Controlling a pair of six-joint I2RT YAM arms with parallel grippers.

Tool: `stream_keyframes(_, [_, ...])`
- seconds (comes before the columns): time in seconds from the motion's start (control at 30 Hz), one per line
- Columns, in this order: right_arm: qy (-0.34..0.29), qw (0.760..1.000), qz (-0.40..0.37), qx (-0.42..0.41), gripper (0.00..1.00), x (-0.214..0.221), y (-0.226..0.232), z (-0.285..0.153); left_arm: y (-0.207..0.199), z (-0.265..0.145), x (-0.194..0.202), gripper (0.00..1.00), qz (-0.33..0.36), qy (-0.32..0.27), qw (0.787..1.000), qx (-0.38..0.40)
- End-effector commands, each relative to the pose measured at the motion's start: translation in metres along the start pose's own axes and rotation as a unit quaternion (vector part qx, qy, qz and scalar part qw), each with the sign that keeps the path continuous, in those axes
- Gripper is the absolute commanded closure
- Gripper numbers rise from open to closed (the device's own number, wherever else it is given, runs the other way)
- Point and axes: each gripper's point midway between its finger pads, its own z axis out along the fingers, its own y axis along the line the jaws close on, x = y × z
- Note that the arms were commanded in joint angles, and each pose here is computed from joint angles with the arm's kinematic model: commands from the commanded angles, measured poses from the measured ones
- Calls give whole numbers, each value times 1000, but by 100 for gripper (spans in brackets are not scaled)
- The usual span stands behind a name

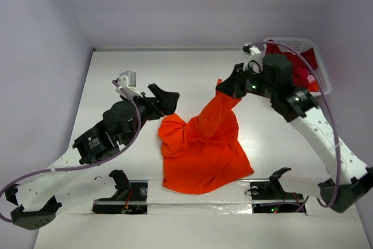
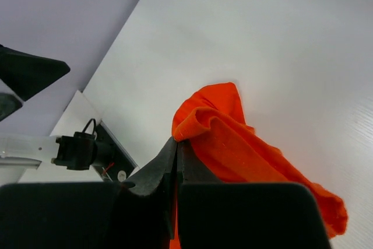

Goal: Fold and stack the t-shirts
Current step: Flatten out the tshirt

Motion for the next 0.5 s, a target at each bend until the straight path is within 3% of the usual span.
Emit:
stream_keyframes(0.0, [19,1000,-13,-10,100,4,6,48,-19,-7,-17,1,-21,-15,999,38])
stream_keyframes(0.23, [88,996,1,-29,100,44,8,125,-24,-17,-21,1,-27,-7,998,51])
stream_keyframes(0.47, [161,985,-13,-61,100,105,51,177,-18,-38,-43,1,-37,-31,997,54])
